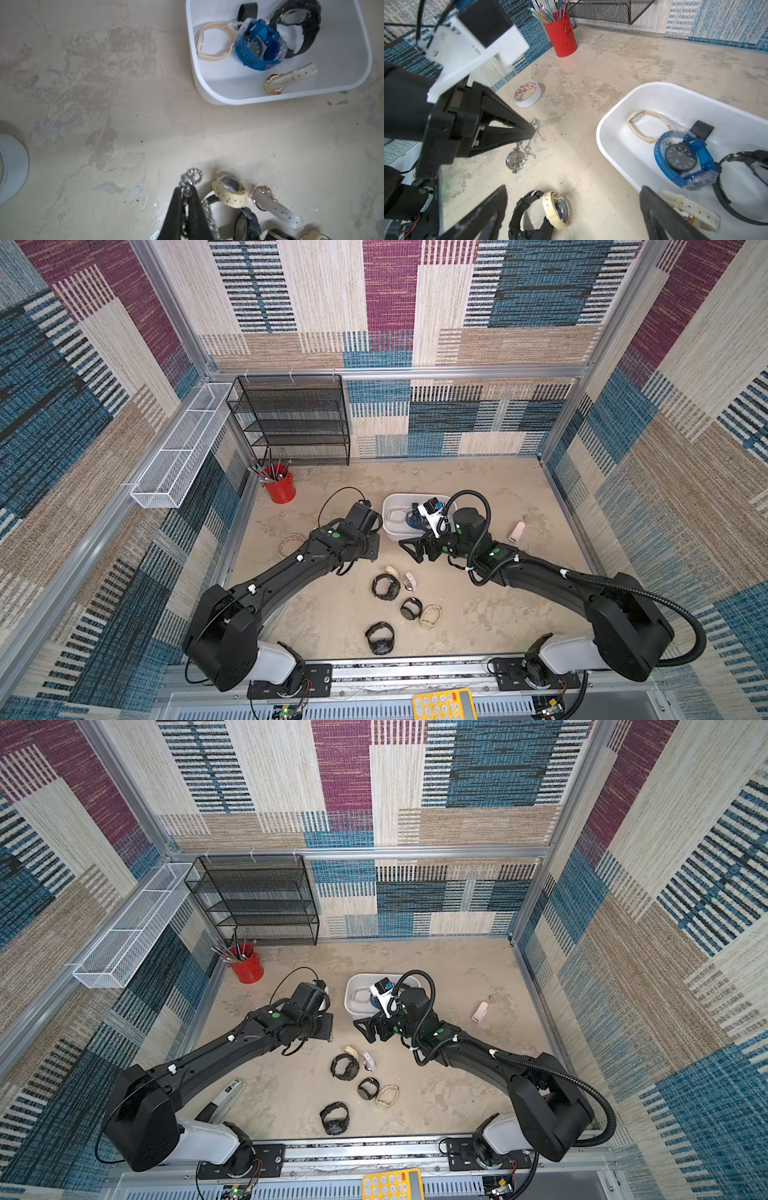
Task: Put the watch into the storage box
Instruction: Pick up the item at the center of the board, then place the storage box down.
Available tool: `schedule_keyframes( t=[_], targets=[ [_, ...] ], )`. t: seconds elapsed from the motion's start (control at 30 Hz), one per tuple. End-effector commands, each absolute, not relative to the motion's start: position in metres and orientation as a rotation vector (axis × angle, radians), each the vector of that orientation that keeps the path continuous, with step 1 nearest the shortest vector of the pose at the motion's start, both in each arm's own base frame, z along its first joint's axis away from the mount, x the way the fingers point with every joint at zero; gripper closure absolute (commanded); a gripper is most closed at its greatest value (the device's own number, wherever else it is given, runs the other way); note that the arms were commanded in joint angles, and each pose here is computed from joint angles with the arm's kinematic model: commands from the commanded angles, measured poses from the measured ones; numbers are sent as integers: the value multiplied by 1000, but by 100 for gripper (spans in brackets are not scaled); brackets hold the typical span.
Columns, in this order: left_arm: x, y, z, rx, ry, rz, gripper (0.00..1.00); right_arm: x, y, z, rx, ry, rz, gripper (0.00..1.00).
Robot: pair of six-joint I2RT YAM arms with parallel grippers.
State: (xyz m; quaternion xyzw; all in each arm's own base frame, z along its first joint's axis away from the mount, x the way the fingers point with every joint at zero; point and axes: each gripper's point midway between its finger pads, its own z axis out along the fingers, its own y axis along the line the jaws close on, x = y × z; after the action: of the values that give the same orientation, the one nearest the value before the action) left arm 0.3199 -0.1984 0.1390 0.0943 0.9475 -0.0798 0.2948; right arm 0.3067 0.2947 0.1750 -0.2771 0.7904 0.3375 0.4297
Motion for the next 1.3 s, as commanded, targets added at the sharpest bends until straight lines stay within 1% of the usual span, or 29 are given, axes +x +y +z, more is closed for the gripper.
schedule_keyframes(
  t=[0.0, 0.13, 0.3, 0.4, 0.57, 0.77, 1.27],
  targets=[
    [337, -214, 153, 326, 2457, -241, 100, 310, 292, 181, -659, 1948, 829, 0],
    [355, -232, 159, 366, 2430, -270, 100, 313, 287, 177, -604, 1968, 810, 1],
    [371, -254, 157, 394, 2432, -326, 100, 327, 268, 178, -439, 1999, 732, 0],
    [381, -263, 156, 406, 2426, -341, 100, 328, 268, 184, -415, 1979, 745, 0],
    [394, -273, 152, 425, 2424, -335, 100, 331, 264, 179, -395, 2001, 715, 0],
    [410, -280, 148, 438, 2411, -300, 100, 333, 260, 178, -368, 2005, 697, 0],
    [447, -289, 111, 502, 2443, -144, 100, 332, 253, 175, -337, 2015, 687, 0]
  ],
)
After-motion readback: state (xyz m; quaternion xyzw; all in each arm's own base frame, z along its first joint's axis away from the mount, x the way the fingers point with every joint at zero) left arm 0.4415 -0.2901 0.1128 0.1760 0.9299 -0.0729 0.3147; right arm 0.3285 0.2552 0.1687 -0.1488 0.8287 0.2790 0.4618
